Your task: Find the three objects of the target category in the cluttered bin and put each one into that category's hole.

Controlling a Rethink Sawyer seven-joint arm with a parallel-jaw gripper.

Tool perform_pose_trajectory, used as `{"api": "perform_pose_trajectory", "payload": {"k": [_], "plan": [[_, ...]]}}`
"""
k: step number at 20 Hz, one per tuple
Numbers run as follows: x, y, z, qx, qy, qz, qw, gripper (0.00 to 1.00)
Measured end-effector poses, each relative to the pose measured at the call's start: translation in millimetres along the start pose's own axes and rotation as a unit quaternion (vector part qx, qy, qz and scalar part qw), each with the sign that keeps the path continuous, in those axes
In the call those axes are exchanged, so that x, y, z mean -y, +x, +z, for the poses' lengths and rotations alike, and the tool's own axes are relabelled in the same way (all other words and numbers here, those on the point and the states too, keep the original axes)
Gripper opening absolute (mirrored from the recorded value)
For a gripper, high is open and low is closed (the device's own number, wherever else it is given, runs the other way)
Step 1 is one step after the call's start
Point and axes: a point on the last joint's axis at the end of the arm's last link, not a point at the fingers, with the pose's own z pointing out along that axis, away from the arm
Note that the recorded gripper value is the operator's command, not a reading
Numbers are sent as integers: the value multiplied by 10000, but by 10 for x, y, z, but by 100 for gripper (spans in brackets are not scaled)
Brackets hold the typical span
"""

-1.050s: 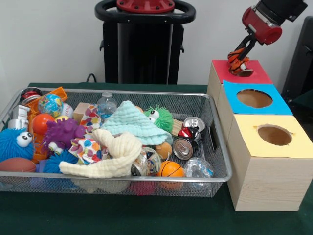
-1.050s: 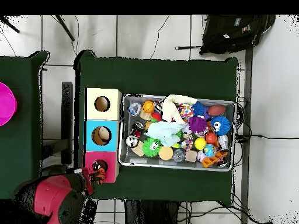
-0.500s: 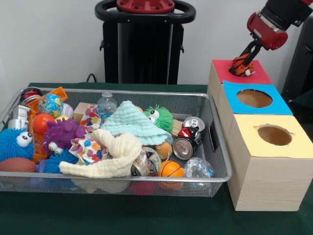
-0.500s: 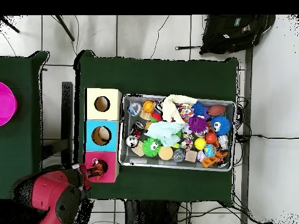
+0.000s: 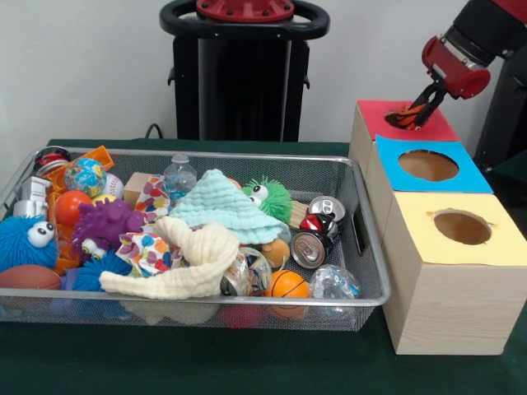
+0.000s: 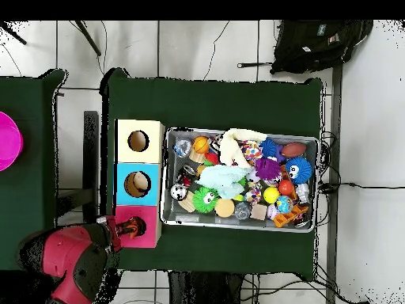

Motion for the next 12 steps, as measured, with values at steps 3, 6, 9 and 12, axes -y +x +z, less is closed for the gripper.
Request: {"api": "perform_pose_trajectory", "payload": {"k": [3,6,9,12], "plan": [[7,8,84,70,29,-22,10000,100],[36,-17,124,99,63,-1,9999,100],[43,-42,124,72,20,56,10000,100],[50,-48,118,58,-9,75,10000,100]]}}
